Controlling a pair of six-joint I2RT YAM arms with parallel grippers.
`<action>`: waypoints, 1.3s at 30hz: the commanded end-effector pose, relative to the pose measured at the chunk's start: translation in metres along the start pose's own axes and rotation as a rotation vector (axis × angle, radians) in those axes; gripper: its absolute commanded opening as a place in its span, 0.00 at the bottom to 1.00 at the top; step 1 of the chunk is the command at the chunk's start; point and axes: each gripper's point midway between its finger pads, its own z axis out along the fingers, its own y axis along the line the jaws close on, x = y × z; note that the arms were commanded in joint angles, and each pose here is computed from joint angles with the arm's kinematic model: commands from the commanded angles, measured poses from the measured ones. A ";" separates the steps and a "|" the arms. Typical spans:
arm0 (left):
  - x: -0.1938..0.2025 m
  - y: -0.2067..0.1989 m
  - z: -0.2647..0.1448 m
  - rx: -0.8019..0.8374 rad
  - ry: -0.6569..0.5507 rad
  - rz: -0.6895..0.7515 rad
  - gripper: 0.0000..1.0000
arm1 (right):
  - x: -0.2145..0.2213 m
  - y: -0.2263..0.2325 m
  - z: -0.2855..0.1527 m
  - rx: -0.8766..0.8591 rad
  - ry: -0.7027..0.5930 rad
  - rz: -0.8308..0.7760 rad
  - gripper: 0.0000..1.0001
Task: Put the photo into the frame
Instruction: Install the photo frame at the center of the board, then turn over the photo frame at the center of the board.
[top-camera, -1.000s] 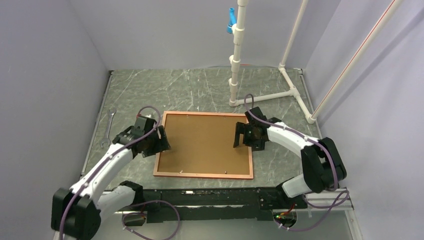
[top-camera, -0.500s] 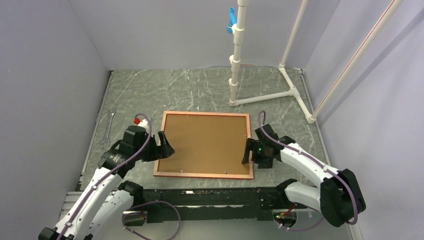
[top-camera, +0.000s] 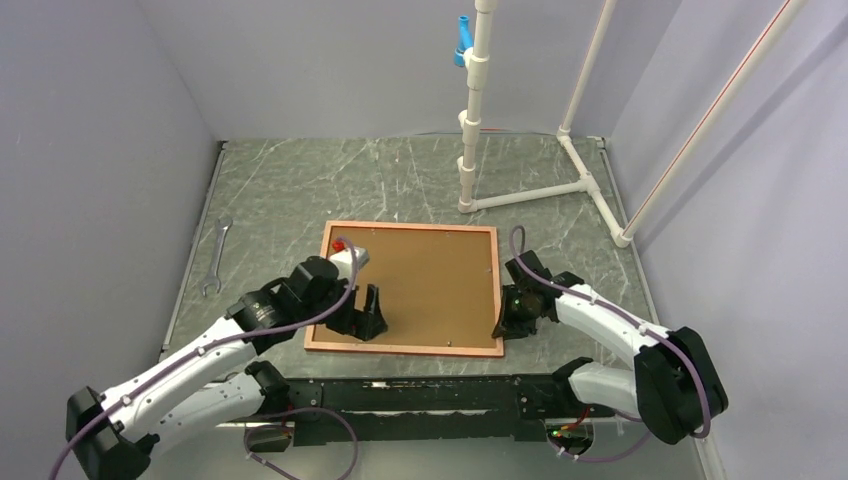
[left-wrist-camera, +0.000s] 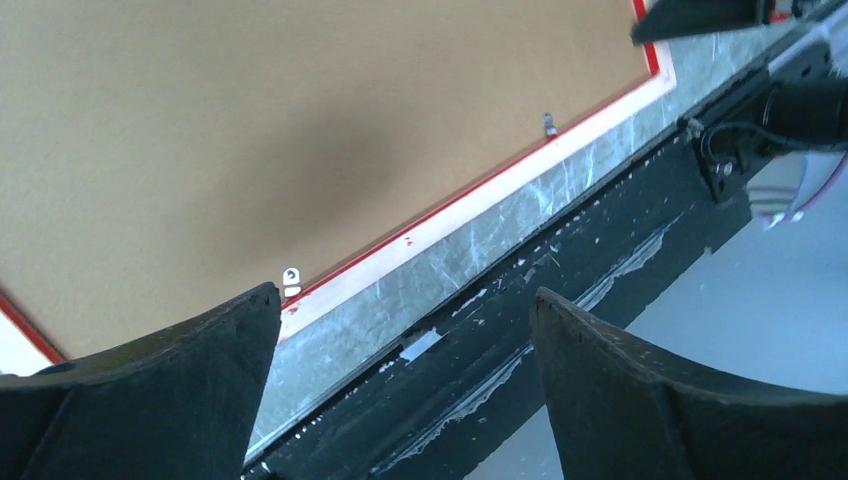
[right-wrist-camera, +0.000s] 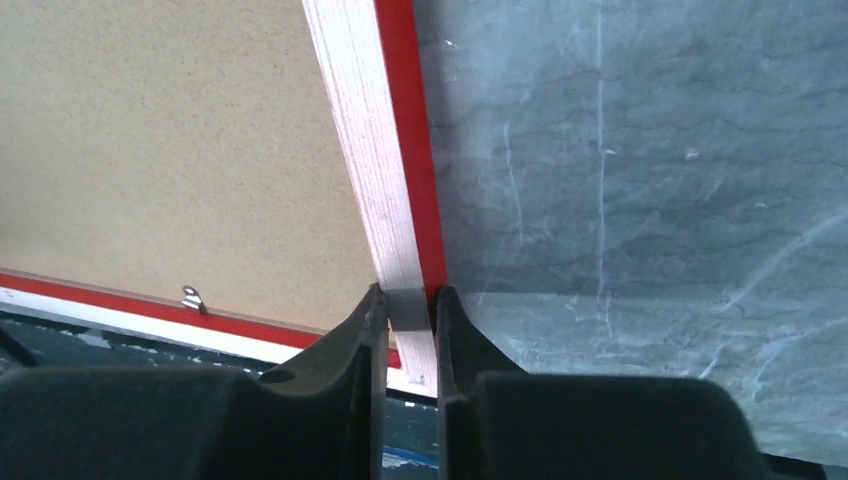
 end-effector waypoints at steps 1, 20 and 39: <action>-0.030 -0.031 0.000 0.026 -0.094 0.177 0.99 | -0.019 0.009 -0.004 0.007 -0.048 -0.034 0.07; 0.002 -0.090 0.041 -0.245 -0.025 0.751 0.99 | -0.041 0.069 -0.082 -0.179 -0.070 -0.121 0.00; -0.020 -0.044 0.034 -0.877 -0.038 0.872 0.92 | -0.034 0.086 -0.114 -0.278 -0.068 -0.141 0.00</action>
